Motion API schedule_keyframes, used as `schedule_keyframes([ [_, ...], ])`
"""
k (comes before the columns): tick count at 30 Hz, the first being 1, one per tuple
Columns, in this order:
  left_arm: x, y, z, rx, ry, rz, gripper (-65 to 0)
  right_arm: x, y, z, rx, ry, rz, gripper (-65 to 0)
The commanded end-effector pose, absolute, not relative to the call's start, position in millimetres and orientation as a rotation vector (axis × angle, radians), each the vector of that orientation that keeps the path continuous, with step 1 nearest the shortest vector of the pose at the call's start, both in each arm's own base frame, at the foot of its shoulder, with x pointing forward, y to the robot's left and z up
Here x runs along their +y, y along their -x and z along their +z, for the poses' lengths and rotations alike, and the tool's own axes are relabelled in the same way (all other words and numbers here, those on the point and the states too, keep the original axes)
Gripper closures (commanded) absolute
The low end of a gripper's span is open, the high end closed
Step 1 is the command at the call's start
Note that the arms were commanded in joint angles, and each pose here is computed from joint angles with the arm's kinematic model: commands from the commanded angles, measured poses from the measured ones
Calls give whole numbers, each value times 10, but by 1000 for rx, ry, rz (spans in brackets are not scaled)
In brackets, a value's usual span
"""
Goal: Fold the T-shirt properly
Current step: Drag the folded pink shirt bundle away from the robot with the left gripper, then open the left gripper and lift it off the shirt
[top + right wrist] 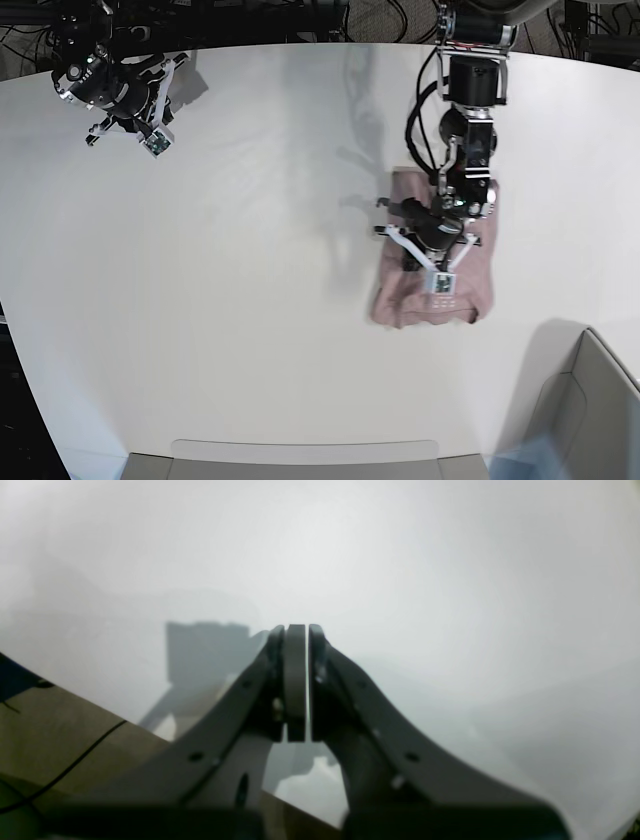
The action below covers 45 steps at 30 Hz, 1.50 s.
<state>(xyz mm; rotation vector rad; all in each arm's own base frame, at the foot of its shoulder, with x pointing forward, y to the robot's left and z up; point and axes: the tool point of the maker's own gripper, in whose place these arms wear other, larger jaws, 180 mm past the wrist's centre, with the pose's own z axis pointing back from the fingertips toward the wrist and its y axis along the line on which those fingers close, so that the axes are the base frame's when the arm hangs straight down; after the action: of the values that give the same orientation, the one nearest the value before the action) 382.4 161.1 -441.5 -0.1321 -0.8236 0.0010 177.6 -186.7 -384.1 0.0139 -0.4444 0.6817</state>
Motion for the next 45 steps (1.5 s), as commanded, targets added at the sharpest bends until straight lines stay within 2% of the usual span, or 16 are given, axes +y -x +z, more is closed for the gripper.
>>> schedule_keyframes([
  [1, 1818, -3820, -4411, -799, 72, -5, 0, -1845, -1829, -3767, -476, -13, 693, -5],
  [8, 2032, -3891, -4230, -834, 21, -38, 0, -1782, -1838, -3772, -485, -29, 685, -5],
  [15, 1865, -3838, -3593, -1021, 19, -97, 0, -1732, -1862, -3657, -518, -18, 703, -5],
  [20, 1647, -3445, -3159, -1129, 26, -163, 0, -1706, -1629, -3705, -473, -53, 716, -5],
  [28, 1690, -2427, -3247, -1017, 10, -107, 0, -1756, -780, -3802, -276, -246, 733, -5],
  [38, 1892, -1143, -3857, -673, -26, -49, 0, -1879, 344, -3745, -19, -382, 708, -4],
  [45, 1837, -187, -4318, -396, -4, 32, 0, -2101, 810, -3942, 175, -275, 942, -4],
])
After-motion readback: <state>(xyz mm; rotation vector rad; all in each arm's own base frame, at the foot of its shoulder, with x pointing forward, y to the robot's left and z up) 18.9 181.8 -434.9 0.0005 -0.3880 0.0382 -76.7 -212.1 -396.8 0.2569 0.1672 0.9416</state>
